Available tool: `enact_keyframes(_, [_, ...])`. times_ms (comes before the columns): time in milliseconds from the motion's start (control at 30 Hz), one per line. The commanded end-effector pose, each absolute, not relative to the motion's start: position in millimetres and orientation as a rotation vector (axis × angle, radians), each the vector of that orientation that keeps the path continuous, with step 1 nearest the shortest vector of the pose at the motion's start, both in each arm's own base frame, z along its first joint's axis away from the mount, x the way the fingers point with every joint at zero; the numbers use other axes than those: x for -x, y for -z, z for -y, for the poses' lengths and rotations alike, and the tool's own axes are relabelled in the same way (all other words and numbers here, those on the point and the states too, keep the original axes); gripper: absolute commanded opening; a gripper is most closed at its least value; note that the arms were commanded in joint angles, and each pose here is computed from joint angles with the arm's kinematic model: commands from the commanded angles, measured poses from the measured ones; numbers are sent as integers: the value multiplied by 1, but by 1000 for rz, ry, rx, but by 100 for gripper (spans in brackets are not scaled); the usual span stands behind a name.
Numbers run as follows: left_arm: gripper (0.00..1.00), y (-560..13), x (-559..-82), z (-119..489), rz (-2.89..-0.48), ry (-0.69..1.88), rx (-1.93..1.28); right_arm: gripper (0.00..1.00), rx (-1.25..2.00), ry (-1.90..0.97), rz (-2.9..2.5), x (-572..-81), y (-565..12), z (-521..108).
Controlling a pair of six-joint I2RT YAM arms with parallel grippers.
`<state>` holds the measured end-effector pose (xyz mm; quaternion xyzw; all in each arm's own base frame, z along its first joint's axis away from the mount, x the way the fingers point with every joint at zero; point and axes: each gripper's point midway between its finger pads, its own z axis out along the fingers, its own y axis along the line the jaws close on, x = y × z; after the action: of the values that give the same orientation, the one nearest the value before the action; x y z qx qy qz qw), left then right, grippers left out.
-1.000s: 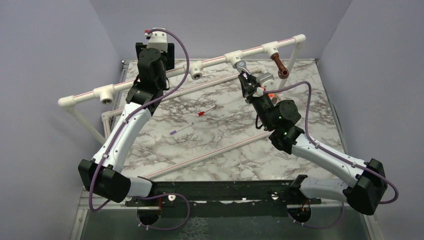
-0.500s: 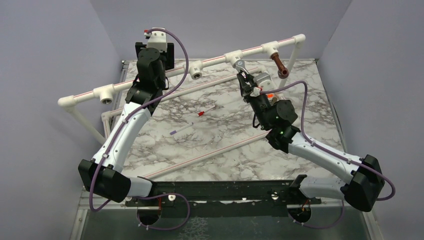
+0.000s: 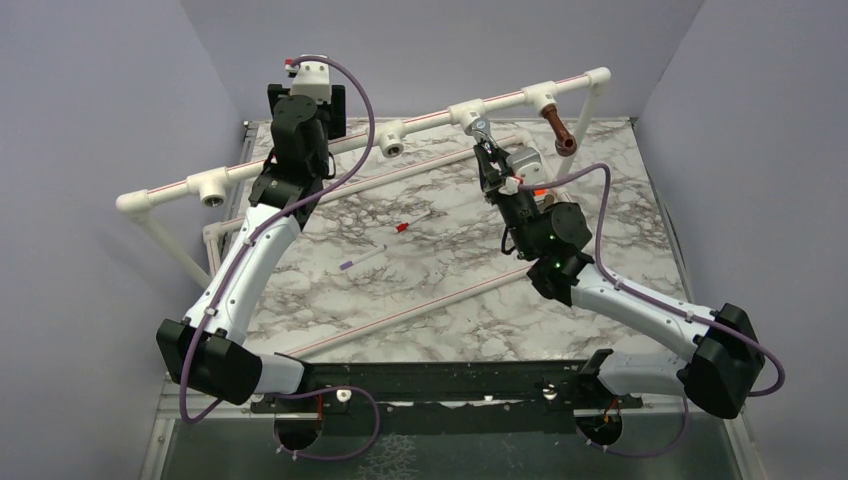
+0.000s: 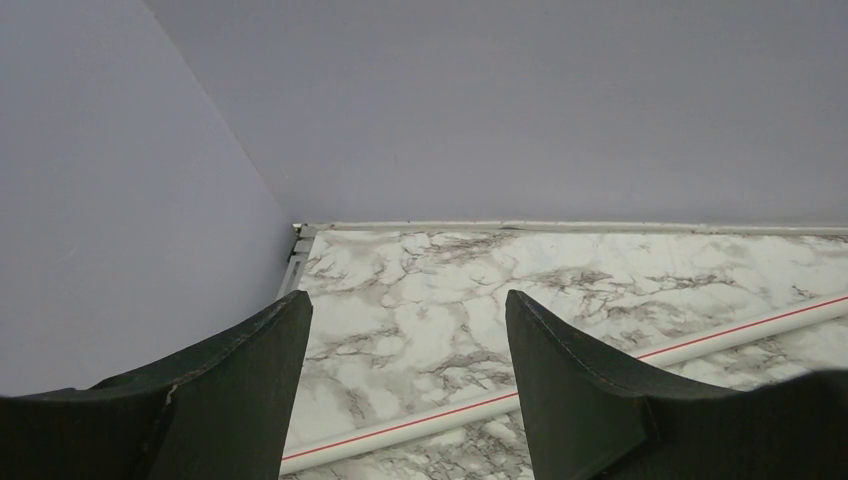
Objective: Install the water faucets
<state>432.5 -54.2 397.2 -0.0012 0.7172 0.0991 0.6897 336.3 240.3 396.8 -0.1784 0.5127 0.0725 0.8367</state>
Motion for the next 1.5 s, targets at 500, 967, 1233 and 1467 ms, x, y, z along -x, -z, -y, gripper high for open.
enact_keyframes(500, [73, -382, -430, 52, -1656, -202, -17, 1, 321, -158, -1048, -338, -397, -234])
enact_keyframes(967, [73, -377, -432, 52, -1669, -194, -20, 1, 314, -176, -1009, -336, -406, -237])
enact_keyframes(1233, [73, -376, -432, 51, -1672, -196, -19, 1, 324, -183, -1001, -337, -409, -241])
enact_keyframes(1467, [73, -375, -433, 51, -1675, -195, -20, 1, 317, -177, -987, -335, -416, -238])
